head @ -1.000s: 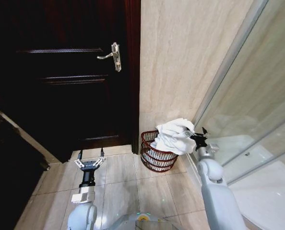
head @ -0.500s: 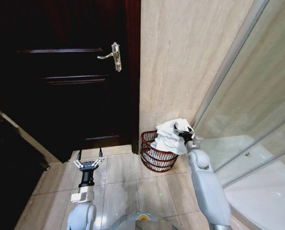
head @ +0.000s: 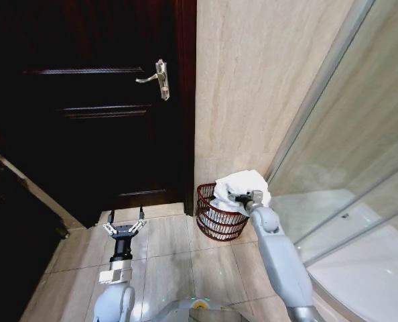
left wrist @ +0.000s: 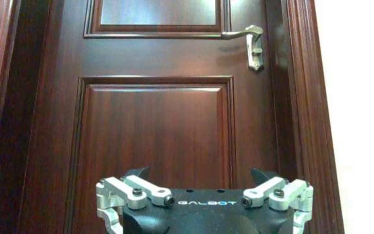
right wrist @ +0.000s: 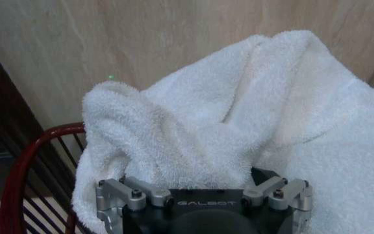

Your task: Discard the used towel into the hamper.

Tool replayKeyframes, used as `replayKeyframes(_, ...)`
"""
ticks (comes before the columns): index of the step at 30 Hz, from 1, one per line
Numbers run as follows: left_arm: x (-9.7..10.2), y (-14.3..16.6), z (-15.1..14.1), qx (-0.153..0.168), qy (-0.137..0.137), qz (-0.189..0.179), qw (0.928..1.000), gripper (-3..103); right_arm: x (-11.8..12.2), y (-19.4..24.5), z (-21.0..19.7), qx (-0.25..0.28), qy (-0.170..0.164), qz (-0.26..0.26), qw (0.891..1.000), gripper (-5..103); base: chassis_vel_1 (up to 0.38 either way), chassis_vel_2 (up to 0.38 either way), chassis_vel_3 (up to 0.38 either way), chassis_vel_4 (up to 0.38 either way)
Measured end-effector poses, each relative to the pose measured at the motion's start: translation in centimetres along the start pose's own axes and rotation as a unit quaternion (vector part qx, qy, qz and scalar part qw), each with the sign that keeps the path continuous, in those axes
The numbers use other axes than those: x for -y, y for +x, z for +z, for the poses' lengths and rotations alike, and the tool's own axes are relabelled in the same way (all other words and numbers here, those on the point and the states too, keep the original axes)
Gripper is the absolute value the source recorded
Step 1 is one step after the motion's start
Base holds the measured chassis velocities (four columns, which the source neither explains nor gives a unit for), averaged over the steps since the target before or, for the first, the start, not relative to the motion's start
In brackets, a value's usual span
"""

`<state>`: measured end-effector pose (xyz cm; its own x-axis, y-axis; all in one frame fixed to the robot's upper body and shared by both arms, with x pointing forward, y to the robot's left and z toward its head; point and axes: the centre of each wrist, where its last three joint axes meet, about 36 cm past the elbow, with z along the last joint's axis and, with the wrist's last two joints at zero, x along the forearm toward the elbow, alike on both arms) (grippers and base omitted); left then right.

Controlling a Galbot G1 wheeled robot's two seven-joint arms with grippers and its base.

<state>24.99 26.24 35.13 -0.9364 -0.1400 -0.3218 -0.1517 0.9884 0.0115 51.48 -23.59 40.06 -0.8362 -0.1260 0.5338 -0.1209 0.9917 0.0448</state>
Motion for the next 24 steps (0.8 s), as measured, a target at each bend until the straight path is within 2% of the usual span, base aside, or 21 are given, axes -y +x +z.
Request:
replayKeyframes(3,0.0,-0.1,-0.1,0.000,0.001,0.000,1.0000,100,0.2,0.4,0.0,0.007,-0.002,0.001,1.000,100,0.000,0.000,0.000,0.000)
replayKeyframes(5,0.2,-0.3,-0.2,-0.001,0.003,0.002,1.0000,100,0.2,1.6,-0.1,0.040,-0.004,0.011,0.999,100,0.000,0.000,0.000,0.000)
replayKeyframes(6,0.2,-0.3,-0.2,-0.001,0.003,0.002,1.0000,100,0.2,1.6,-0.1,0.040,-0.004,0.011,0.999,100,0.000,0.000,0.000,0.000)
replayKeyframes(7,0.4,-0.5,-0.2,-0.001,0.005,0.003,1.0000,100,0.1,2.7,-0.2,0.075,-0.005,0.021,0.997,100,0.000,0.000,0.000,0.000)
replayKeyframes(9,0.7,-0.8,-0.2,0.000,0.009,0.006,0.9999,100,-0.2,5.5,-0.6,0.155,-0.004,0.041,0.987,100,0.000,0.000,0.000,0.000)
replayKeyframes(10,0.7,-0.8,-0.2,0.000,0.009,0.006,0.9999,100,-0.2,5.5,-0.6,0.155,-0.004,0.041,0.987,100,0.000,0.000,0.000,0.000)
replayKeyframes(12,0.9,-1.0,-0.1,-0.001,0.012,0.008,0.9999,100,-0.6,8.8,-1.3,0.218,0.006,0.055,0.974,100,0.000,0.000,0.000,0.000)
replayKeyframes(14,1.1,-1.1,0.0,-0.002,0.014,0.009,0.9999,100,-0.8,11.3,-1.4,0.248,0.012,0.066,0.966,100,0.000,0.000,0.000,0.000)
replayKeyframes(20,1.2,-1.2,0.1,-0.001,0.017,0.010,0.9998,100,-1.0,13.7,-0.1,0.269,0.008,0.094,0.959,100,0.000,0.000,0.000,0.000)
replayKeyframes(24,1.2,-1.0,0.3,-0.004,0.020,0.008,0.9998,100,-1.2,14.6,1.8,0.265,-0.013,0.121,0.957,100,0.000,0.000,0.000,0.000)
